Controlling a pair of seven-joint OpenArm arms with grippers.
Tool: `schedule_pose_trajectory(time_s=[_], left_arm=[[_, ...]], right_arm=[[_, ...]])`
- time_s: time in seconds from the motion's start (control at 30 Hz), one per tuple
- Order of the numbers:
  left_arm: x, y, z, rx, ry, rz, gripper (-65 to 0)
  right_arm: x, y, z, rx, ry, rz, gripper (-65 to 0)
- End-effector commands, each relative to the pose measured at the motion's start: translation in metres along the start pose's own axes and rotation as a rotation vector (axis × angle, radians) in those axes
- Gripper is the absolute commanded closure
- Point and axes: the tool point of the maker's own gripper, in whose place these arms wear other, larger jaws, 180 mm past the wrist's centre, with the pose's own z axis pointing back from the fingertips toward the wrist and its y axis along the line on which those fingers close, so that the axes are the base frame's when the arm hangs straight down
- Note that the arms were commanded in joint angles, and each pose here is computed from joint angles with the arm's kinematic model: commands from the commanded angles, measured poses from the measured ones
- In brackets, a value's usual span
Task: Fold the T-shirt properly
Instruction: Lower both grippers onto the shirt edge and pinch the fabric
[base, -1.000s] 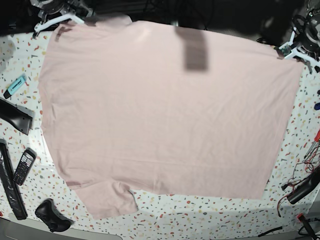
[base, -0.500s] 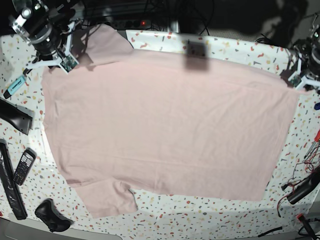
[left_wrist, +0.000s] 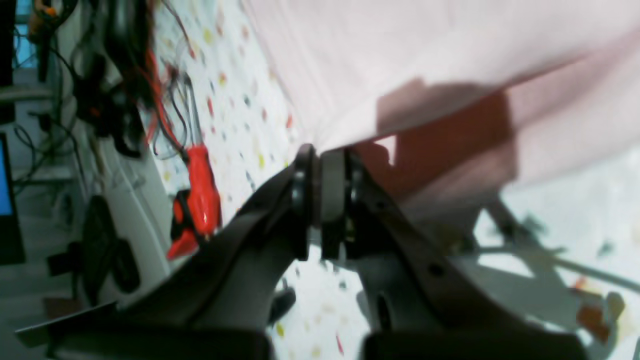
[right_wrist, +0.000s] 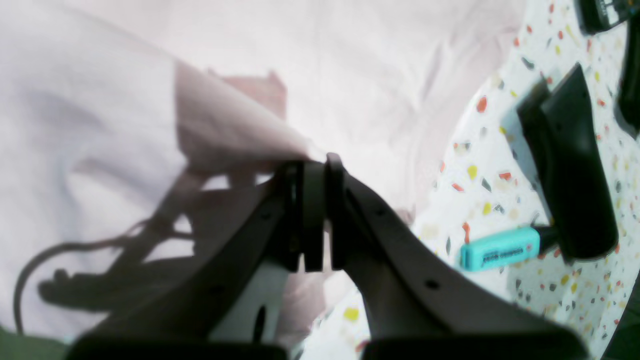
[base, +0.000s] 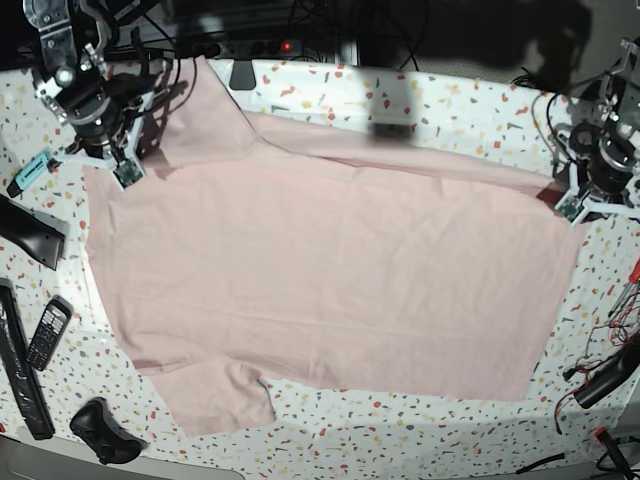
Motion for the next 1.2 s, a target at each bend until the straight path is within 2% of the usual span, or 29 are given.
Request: schedule_pose_trajectory(time_s=[0.0, 0.23, 0.4, 0.6, 0.93, 1.03, 1.07, 1.17], left_arm=[[0.002, 0.014, -0.002, 0.028, -0.009, -0.009, 0.0], [0.005, 0.030, -0.015, 0.060, -0.006, 0.024, 0.0], [0.018, 0.054, -0.017, 0.132, -0.038, 0.063, 0.0], [0.017, 0.053, -0.019, 0.129, -0.055, 0.067, 0.0], [0.014, 0.031, -0.031, 0.092, -0.064, 0.140, 0.0], [0.018, 0.037, -0.032, 0.109, -0.072, 0.145, 0.0], [0.020, 0.043, -0.032, 0.132, -0.073, 0.152, -1.4], [0.015, 0.063, -0.031, 0.223, -0.037, 0.185, -20.1]], right_arm=[[0.007, -0.010, 0.000, -0.023, -0.023, 0.015, 0.0], [0.004, -0.012, -0.004, -0.029, -0.013, 0.016, 0.0], [0.013, -0.021, -0.006, -0.050, -0.028, 0.011, 0.0], [0.022, -0.025, -0.008, -0.062, -0.045, 0.000, 0.0], [0.025, -0.025, -0.008, -0.061, -0.066, -0.003, 0.0], [0.028, -0.026, -0.008, -0.065, -0.078, -0.005, -0.8], [0.029, -0.027, -0.008, -0.071, -0.080, -0.009, -4.5], [0.028, -0.030, -0.008, -0.087, -0.080, -0.023, -10.5]])
